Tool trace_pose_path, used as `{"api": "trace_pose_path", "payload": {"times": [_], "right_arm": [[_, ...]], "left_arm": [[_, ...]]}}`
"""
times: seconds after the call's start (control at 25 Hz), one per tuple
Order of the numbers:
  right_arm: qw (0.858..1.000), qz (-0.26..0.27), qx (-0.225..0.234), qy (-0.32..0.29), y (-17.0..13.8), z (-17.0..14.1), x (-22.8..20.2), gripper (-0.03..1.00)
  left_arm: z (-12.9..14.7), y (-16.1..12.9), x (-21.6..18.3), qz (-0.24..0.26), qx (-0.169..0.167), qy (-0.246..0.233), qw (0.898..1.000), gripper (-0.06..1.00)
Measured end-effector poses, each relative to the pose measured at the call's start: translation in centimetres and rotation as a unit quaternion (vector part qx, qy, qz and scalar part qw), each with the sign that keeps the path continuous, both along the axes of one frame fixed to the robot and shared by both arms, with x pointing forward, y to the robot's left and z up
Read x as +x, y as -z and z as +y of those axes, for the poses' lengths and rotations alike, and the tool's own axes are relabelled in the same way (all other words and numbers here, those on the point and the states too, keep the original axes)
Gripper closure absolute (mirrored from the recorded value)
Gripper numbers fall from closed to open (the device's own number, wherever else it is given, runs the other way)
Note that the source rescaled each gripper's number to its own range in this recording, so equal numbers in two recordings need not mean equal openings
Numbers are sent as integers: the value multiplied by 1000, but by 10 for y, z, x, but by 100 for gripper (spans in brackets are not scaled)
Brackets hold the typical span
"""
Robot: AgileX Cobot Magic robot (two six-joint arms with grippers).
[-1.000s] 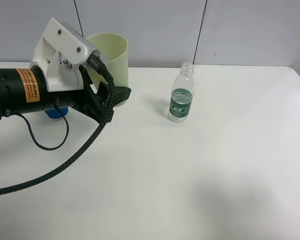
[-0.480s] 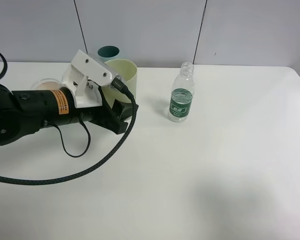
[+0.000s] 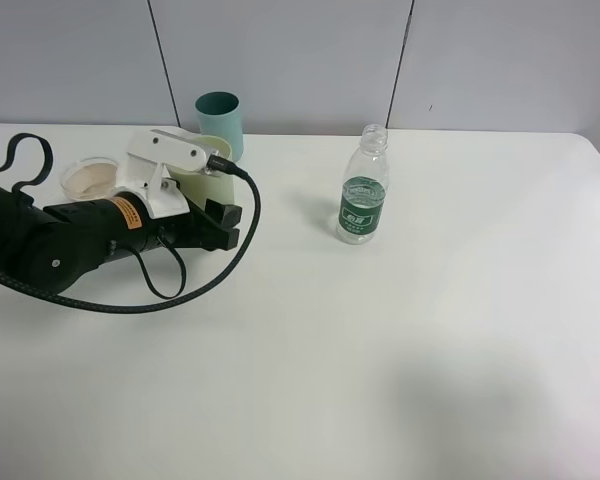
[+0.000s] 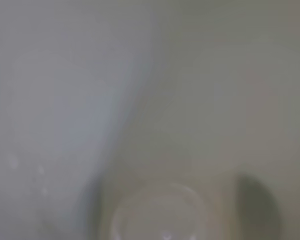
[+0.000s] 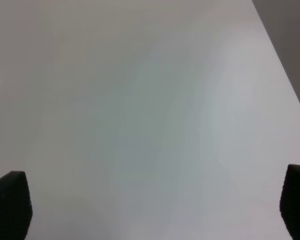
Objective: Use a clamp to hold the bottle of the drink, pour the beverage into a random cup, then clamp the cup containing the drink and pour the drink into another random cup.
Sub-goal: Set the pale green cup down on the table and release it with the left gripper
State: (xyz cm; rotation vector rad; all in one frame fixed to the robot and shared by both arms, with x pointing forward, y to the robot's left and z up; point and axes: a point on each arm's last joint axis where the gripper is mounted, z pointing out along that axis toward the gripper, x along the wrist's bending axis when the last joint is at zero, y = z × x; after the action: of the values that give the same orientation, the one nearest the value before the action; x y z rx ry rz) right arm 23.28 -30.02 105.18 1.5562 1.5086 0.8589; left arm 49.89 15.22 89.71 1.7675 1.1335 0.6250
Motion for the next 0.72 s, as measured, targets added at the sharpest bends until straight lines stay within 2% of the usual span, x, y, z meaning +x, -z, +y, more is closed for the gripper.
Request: {"api": "trace_pose_path", "payload": {"times": [0.24,0.72], "right_arm": [[1000,0,0,0,0,0,0,-3],[1000,0,0,0,0,0,0,-3]], "left_arm": [[2,15,5,-19,12,-1,1000,92],[2,35,4,-14,30,1,999,92]]}}
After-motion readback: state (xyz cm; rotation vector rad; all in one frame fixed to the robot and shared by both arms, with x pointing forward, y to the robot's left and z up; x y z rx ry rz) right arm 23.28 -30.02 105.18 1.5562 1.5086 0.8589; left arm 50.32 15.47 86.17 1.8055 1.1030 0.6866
